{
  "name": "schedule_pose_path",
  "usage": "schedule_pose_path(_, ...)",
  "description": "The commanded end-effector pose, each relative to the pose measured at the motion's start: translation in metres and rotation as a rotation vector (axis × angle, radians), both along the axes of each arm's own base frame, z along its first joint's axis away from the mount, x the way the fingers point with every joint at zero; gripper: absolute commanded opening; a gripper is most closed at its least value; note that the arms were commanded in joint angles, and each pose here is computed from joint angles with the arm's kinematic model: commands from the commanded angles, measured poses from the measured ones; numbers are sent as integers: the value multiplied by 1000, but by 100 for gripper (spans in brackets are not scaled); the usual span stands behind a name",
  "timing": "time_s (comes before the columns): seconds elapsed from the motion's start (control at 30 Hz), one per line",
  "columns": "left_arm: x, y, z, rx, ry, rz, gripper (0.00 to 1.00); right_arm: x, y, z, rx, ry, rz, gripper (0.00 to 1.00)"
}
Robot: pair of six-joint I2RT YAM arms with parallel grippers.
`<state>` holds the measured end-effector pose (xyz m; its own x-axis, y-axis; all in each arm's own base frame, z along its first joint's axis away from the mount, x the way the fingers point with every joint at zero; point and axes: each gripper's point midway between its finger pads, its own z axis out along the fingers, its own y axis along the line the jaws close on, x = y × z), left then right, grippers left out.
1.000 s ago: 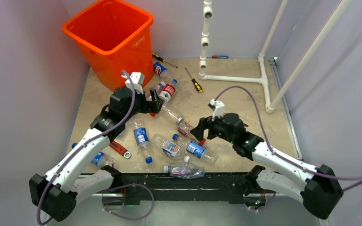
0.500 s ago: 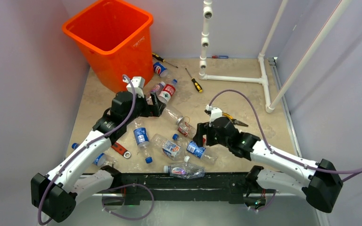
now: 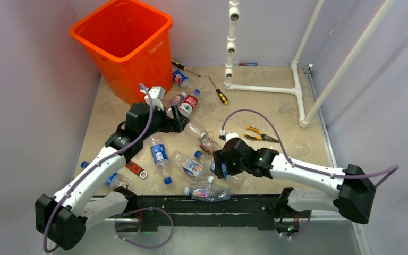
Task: Put the plastic bottles in the bin
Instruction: Pick up the plastic bottle at the center of the board.
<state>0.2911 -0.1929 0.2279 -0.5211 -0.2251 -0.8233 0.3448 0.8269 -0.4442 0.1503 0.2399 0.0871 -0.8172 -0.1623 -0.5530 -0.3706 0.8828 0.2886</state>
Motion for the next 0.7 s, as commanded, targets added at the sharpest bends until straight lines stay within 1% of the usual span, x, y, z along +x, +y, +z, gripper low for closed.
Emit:
schedule_pose_path(0.0,0,-8,4,-39,-9,-30,94,-3,1,-12,-47,34,-18,85)
schedule_pose_path(0.23,-1,-10,3,-42,-3,-38,94,3,-2,-23,-100,13,-40,84)
schedule_pose_path(0.67,-1,-11,3,-48,0,-44,94,8,-11,-50,-176,2,-59,79)
